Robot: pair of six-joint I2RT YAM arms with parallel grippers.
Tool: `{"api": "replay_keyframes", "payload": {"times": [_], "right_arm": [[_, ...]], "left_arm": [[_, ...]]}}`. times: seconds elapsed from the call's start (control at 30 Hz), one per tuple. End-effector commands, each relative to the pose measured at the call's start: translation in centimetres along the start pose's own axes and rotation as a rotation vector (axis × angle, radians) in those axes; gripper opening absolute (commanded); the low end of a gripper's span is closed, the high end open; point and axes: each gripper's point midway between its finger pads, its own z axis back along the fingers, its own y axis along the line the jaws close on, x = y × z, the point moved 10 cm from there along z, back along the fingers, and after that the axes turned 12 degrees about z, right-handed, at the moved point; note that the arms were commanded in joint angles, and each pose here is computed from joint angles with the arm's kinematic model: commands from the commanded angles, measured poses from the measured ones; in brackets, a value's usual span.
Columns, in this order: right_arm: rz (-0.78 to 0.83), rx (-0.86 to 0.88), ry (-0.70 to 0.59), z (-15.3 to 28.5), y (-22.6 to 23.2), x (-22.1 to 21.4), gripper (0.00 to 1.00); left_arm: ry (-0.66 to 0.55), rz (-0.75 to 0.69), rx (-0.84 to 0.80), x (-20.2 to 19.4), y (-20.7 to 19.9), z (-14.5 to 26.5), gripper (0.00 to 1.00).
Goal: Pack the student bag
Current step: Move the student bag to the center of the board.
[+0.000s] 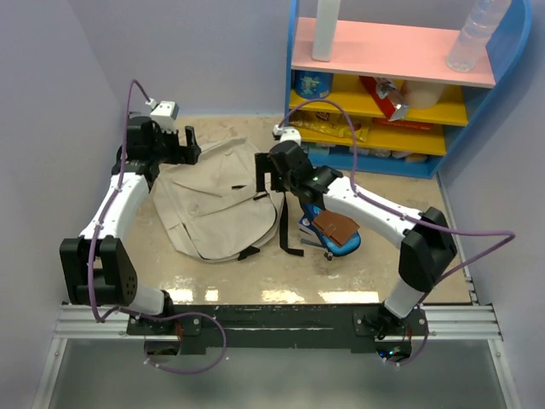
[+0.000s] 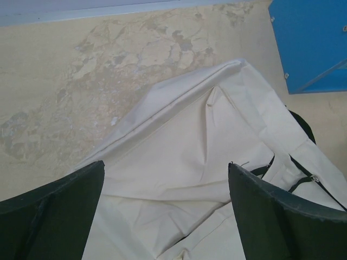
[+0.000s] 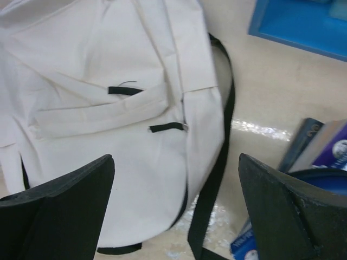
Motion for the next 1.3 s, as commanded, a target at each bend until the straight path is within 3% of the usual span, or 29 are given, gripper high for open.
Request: {"api": "replay_keyframes", "payload": {"times": [0.0, 0.13, 0.3, 0.57, 0.83, 1.1, 1.27], "right_arm": [[0.011, 0.025, -0.054, -0.9, 3.3, 1.7, 0.99], [0.009, 0.052, -0.029, -3.0, 5.9, 0.9, 0.96], [0.025, 0.105, -0.028, -4.7, 9.7, -1.2, 0.92], [0.11, 0.139, 0.085, -6.9, 13.0, -7.8, 0.86], [0.099, 0.092, 0.192, -6.7, 10.6, -13.2, 0.79], [0.091, 0.061, 0.312, -4.7, 7.2, -18.7, 0.66], [0.066, 0.079, 0.329, -2.7, 5.4, -20.4, 0.62]], "left_arm": [[-0.024, -0.007, 0.041, 0.0, 0.8, -1.1, 1.0], [-0.04, -0.002, 0.097, -0.3, 1.8, -2.6, 1.0], [0.031, 0.019, 0.094, -2.3, 3.0, -4.4, 1.0], [0.035, -0.067, 0.173, -5.8, 4.9, -4.8, 1.0], [0.052, -0.138, 0.228, -7.5, 6.0, -5.1, 1.0], [-0.119, -0.196, 0.104, -4.0, 3.8, -3.9, 1.0], [-0.106, -0.264, -0.038, -3.1, 1.5, -5.5, 1.0]]}}
